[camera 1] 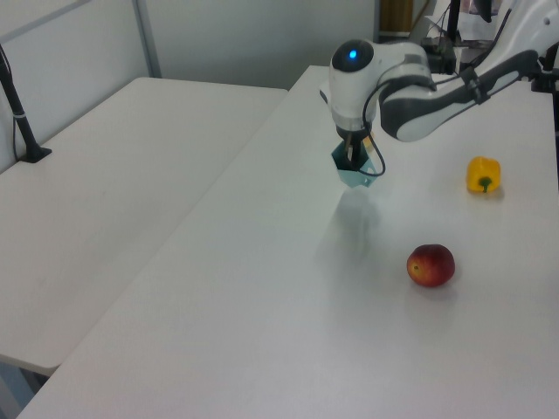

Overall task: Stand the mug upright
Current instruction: 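Rotate the held mug upright and lower it onto the table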

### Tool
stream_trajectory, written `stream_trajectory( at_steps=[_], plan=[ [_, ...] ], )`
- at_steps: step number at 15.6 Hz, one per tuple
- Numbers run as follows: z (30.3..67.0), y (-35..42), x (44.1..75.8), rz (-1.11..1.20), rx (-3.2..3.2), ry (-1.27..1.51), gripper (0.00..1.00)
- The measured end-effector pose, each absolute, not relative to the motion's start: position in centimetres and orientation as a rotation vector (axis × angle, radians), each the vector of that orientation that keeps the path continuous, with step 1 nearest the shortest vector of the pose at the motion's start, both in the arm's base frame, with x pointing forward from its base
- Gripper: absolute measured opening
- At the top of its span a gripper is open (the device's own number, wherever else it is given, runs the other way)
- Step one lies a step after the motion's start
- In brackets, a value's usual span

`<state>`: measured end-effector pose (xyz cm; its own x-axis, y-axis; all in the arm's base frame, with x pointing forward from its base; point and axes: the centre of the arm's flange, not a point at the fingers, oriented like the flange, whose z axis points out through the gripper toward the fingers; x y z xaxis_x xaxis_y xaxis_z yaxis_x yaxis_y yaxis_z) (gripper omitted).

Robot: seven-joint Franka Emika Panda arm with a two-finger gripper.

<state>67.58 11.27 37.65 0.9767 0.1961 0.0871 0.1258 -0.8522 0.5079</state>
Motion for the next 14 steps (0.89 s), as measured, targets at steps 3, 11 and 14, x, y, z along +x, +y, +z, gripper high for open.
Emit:
stream_trajectory(
  at_steps=[3,11,14],
  plan=[
    [41.0,11.9,67.6,0.166,2.745,0.193,0.07],
    [41.0,15.0,67.2,0.03,3.072,0.416,0.07],
    [38.4,15.3,67.6,-0.005,3.082,0.578,0.07]
  ],
)
